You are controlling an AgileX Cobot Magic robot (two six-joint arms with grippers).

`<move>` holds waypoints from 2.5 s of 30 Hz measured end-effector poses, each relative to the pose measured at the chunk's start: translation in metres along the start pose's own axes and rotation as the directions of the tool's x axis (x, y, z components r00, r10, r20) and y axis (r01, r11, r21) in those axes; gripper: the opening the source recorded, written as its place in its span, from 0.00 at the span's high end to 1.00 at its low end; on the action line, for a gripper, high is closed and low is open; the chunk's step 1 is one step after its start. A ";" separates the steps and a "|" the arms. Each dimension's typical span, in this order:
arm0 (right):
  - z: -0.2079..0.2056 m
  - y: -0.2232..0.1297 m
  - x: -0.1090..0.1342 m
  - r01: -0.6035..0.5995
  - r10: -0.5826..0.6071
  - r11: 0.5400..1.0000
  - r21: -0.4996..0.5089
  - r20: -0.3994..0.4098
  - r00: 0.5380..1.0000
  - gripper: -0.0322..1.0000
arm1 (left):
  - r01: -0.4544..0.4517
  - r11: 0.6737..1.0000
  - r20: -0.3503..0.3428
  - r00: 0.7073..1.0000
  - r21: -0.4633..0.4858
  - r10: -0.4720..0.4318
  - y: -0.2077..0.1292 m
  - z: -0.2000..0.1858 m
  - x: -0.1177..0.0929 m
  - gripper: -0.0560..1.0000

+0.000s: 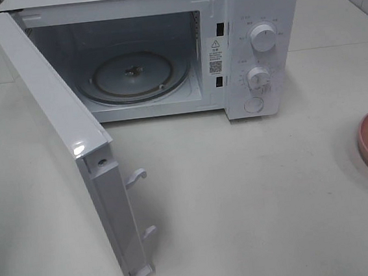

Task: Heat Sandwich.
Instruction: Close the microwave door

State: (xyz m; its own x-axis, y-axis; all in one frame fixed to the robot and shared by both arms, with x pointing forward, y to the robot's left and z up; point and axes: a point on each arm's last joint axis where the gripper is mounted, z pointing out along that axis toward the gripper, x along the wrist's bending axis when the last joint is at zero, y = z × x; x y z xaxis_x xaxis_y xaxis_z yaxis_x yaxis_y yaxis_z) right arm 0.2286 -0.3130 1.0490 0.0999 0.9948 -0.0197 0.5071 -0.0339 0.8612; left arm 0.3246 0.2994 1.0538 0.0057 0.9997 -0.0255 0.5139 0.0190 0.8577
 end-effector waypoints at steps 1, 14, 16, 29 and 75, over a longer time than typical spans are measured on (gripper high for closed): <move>0.000 0.000 0.000 0.000 0.000 1.000 0.000 0.000 1.000 0.23 | 0.000 1.000 0.003 1.000 -0.016 0.000 -0.002 0.010 0.000 0.95; 0.000 0.000 0.000 0.000 0.000 1.000 0.000 0.000 1.000 0.23 | -0.001 0.986 0.026 1.000 -0.169 0.005 -0.016 0.068 -0.002 0.95; 0.000 0.000 0.000 0.000 0.000 1.000 0.000 0.000 1.000 0.23 | -0.001 0.982 0.030 1.000 -0.188 0.007 -0.015 0.076 -0.003 0.95; 0.000 0.000 0.000 0.000 0.000 1.000 0.000 0.000 1.000 0.23 | -0.030 0.962 0.083 0.995 -0.273 0.054 -0.014 0.134 -0.010 0.95; 0.000 0.000 0.000 0.000 0.000 1.000 0.000 0.000 1.000 0.23 | -0.103 0.950 0.453 0.860 -0.296 0.234 -0.005 0.212 -0.165 0.95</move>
State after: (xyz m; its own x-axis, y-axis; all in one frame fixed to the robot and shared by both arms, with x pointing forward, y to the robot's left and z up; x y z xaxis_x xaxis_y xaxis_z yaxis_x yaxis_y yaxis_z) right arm 0.2286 -0.3130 1.0490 0.0999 0.9948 -0.0197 0.5071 -0.0339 0.8612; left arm 0.5027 0.1307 0.9448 0.5142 0.8560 -0.0537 0.2334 -0.0794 0.9691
